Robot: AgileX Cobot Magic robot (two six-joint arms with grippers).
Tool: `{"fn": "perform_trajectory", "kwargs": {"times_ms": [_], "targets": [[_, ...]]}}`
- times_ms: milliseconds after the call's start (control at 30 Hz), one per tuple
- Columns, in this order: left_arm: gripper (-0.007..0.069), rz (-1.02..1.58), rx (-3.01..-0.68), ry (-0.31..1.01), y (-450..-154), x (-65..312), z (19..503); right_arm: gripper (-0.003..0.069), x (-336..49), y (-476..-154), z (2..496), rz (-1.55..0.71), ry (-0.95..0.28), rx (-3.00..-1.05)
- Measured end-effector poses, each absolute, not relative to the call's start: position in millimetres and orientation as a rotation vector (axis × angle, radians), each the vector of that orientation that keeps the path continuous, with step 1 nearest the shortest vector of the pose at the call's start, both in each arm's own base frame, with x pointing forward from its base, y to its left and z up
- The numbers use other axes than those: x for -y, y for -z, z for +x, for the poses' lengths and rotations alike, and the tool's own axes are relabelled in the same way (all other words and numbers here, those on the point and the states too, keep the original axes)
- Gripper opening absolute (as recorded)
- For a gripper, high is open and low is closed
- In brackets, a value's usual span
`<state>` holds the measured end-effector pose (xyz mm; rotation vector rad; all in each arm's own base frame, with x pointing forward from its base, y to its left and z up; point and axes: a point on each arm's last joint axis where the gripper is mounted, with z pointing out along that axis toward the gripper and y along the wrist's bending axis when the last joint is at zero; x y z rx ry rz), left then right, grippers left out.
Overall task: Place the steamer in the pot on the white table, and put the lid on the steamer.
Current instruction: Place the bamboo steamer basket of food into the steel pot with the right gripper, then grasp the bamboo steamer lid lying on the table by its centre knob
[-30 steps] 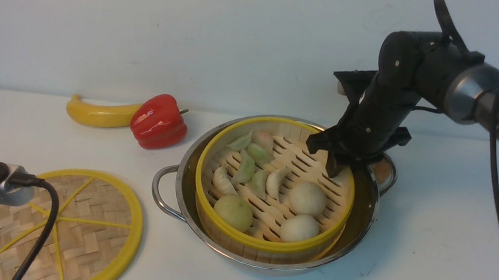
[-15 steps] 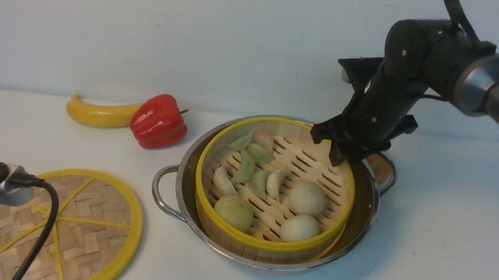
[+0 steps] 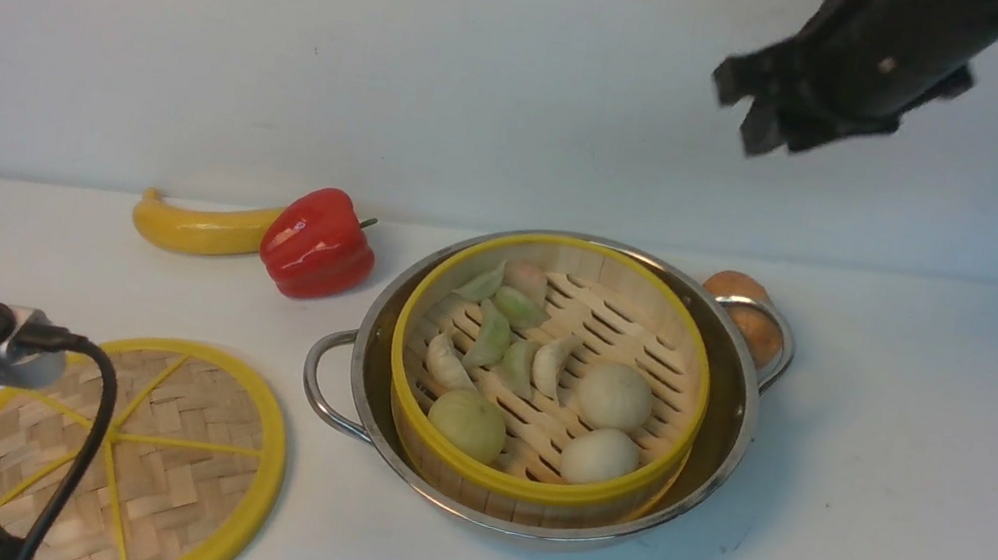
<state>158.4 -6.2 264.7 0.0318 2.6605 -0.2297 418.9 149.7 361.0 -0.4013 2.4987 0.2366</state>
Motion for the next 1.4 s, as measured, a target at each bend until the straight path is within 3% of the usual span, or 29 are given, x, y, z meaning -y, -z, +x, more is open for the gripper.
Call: {"fn": "perform_trajectory", "kwargs": {"times_ms": [167, 433, 700, 1067, 1400], "targets": [[0.0249, 0.007, -2.555, 0.194, -268.9, 3.7, 167.8, 0.0212, -106.4, -435.3, 364.7, -0.33, -0.153, -2.337], [0.0251, -0.016, -2.577, 0.185, -261.1, 0.2, 198.3, 0.0131, -40.8, -472.6, 262.0, -0.196, -0.003, -2.263], [0.0251, -0.007, -2.659, 0.159, -250.2, -6.1, 253.3, -0.0003, -23.9, -446.7, 176.4, -0.178, -0.017, -2.284], [0.0251, -0.008, -2.75, 0.117, -213.2, -13.7, 308.4, -0.0006, -19.1, -369.2, 104.5, -0.183, -0.112, -2.394], [0.0251, -0.017, -2.797, 0.112, -182.8, -15.9, 326.9, -0.0004, -21.3, -344.3, 60.3, -0.173, -0.26, -2.336]]}}
